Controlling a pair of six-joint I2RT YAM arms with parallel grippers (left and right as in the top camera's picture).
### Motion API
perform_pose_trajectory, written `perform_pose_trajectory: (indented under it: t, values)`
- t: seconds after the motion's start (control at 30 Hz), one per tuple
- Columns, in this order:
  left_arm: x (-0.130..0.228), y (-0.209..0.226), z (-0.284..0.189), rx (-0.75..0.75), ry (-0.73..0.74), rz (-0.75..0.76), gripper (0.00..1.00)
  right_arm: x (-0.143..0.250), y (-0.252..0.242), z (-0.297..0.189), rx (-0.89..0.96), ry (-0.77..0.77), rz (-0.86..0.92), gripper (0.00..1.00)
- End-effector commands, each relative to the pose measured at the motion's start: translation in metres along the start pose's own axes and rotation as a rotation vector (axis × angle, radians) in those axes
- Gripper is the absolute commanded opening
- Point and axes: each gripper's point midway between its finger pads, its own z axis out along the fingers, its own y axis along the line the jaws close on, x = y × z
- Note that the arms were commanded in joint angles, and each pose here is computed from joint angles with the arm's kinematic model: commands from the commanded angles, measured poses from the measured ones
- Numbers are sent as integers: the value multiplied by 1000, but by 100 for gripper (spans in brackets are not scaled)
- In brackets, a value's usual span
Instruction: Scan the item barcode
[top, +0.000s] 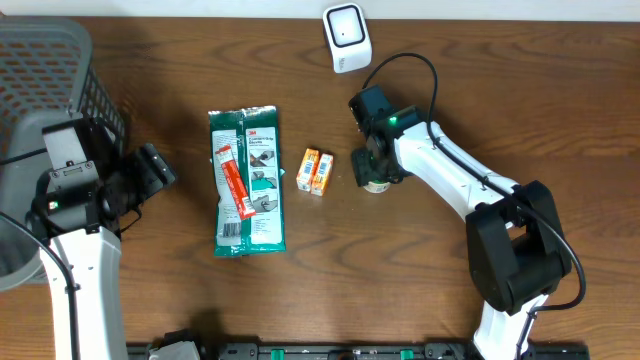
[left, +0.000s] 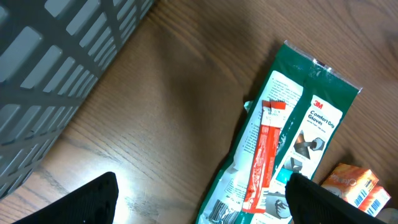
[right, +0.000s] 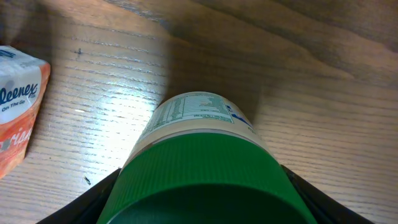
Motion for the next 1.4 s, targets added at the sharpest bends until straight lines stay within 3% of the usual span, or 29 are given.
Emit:
perform_pose_trajectory:
  t: [0.0,0.6,0.87,0.93,1.0,1.1,1.2,1.3,1.37]
  values:
    - [-3,-2,-2,6,-6,6,86,5,8,1,-27,15,-2,67]
    - [-3,-2,-2,6,-6,6,86,8,11,4,-41,24,10,75]
    - [-3,-2,-2,6,-6,6,86,9,11,4,-41,26,13,65]
    - [-3,-2,-2,6,-6,6,86,10,10,4,-39,32,12,56]
    - [-3,-2,-2,6,-6,6,86,6,11,-2,-45,16,13,40]
    - [-3,-2,-2,6,-6,6,87,-7,13,-21,-61,-38,16,36]
    - [-3,-2,-2,6,-6,6,87,-20,15,-50,-84,-112,20,22]
    - [-3,-2,-2,6,-6,5,87,-27,15,-85,-111,-198,16,1]
    - [-3,-2,-2,6,-6,6,87,-30,14,-111,-130,-260,19,1]
